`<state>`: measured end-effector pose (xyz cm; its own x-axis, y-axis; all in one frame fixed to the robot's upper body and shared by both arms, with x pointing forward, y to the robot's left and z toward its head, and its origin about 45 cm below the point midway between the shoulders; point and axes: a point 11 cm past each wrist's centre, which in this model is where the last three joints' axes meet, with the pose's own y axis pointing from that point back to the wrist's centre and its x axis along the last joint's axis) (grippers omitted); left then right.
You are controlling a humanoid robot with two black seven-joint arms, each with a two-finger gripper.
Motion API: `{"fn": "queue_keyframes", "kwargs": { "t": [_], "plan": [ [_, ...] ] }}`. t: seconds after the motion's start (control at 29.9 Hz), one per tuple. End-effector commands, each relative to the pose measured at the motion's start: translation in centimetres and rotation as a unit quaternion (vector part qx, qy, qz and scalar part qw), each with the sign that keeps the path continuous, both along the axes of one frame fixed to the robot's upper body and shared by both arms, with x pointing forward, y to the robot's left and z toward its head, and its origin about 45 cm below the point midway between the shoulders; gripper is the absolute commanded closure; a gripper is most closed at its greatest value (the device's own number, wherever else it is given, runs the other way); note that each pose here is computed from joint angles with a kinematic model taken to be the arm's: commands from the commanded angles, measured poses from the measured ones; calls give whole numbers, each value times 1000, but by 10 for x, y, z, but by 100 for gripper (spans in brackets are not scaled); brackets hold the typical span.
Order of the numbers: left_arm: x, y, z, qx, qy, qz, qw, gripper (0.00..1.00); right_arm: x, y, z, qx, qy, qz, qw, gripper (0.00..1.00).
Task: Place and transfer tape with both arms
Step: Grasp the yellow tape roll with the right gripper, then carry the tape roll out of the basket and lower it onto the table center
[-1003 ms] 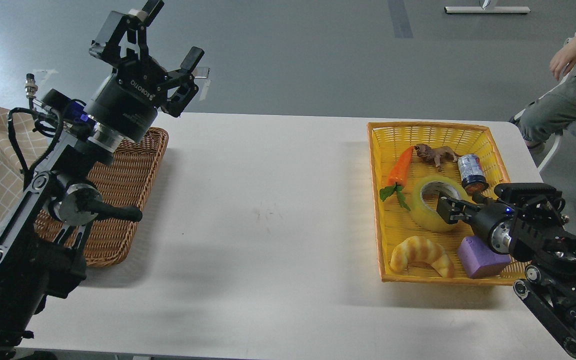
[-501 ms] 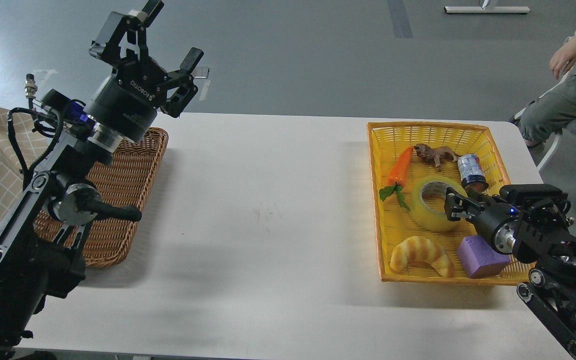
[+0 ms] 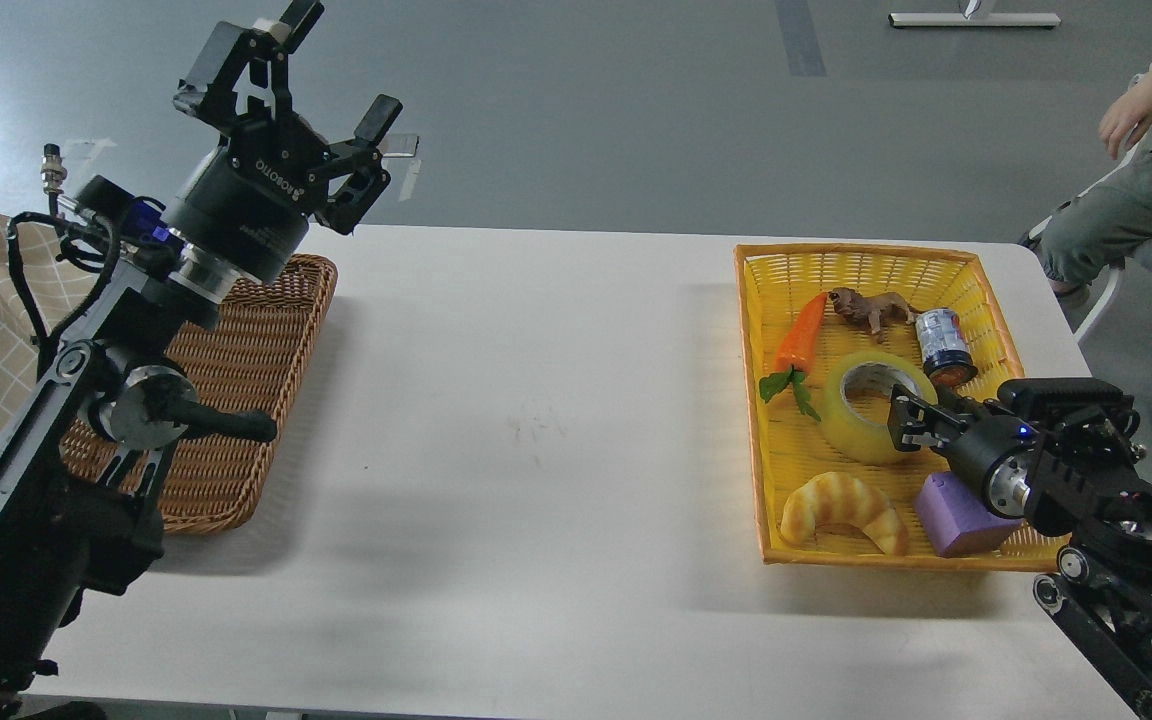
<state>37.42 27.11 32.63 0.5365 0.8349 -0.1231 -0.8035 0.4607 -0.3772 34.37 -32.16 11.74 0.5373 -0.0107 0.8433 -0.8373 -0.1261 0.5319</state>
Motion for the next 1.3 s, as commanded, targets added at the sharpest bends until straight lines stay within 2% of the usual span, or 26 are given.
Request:
{"fn": "queue_keyframes", "kwargs": {
  "t": [0.0, 0.37, 0.64, 0.9, 1.0, 1.1, 1.27],
  "plan": [
    [0, 1, 1, 3, -1, 0, 1000, 2, 0, 1, 0, 1, -1, -1, 1000, 62],
    [4, 3, 0, 3, 1, 3, 1000, 2, -3, 0, -1, 2, 1, -2, 1000, 84],
    [3, 5, -8, 3, 12, 5, 1000, 2, -9, -22, 11, -2, 5, 4, 1000, 88],
    [3, 3, -8, 0, 10, -2, 1000, 2, -9, -67, 65, -41, -19, 46, 998, 88],
    [3, 3, -8, 0, 10, -2, 1000, 2, -1, -72, 82, -48, -32, 56, 997, 88],
    [3, 1, -9, -3, 11, -4, 1000, 2, 22, -64, 110, -51, -66, 65, 994, 88],
    [3, 2, -8, -2, 10, -3, 1000, 2, 50, -22, 134, -19, -91, 93, 991, 88]
  ]
}}
